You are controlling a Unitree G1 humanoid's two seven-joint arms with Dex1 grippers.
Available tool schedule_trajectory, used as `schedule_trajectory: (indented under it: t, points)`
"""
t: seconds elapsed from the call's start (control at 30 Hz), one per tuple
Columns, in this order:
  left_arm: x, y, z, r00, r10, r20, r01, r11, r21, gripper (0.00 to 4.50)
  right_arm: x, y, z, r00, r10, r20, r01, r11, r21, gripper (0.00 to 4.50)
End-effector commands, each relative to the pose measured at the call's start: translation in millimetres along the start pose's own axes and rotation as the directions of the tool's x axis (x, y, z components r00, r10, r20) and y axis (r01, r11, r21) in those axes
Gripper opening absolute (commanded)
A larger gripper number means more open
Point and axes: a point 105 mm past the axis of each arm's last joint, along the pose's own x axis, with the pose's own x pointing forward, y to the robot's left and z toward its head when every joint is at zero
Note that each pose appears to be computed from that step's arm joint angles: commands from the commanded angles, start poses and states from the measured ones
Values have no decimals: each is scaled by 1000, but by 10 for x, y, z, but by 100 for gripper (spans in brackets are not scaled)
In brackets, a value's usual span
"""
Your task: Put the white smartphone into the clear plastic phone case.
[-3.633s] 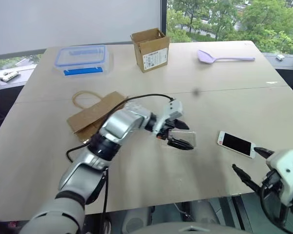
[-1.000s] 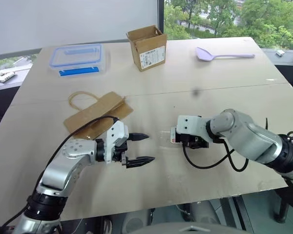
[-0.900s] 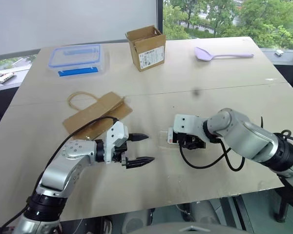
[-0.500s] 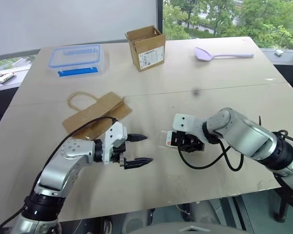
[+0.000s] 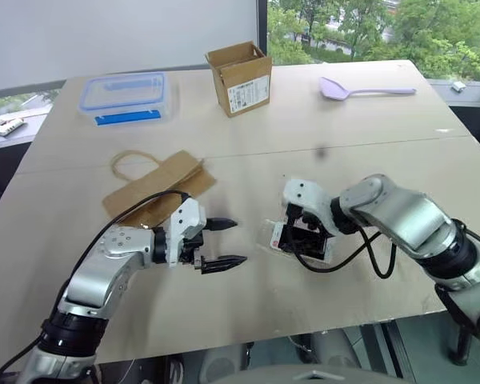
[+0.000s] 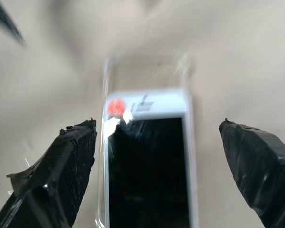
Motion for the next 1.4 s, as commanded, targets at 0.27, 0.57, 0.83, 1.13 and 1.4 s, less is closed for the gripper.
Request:
schedule_trajectory:
  t: [0.27, 0.57, 0.83, 1.13, 1.4]
  points:
    - [86, 56, 135, 999, 22, 30, -24, 997, 79, 450, -254, -253, 17, 947, -242, 210, 226, 969, 97, 19]
    - [287, 11, 197, 999, 13, 34, -17, 995, 100, 450, -455, 619, -344, 966, 175, 191, -181, 983, 16, 5]
    - [216, 67, 185, 1000, 12, 16, -14, 996, 92, 450, -55, 637, -640, 963, 249, 100, -254, 966, 39, 5]
    - [88, 26, 91, 999, 39, -16, -38, 996, 82, 450, 45, 335, -900, 997, 76, 13, -76, 997, 5, 5]
    - [108, 28, 142, 998, 55, -4, -54, 995, 80, 450, -103, -87, -925, 996, -71, -47, 66, 993, -100, 5]
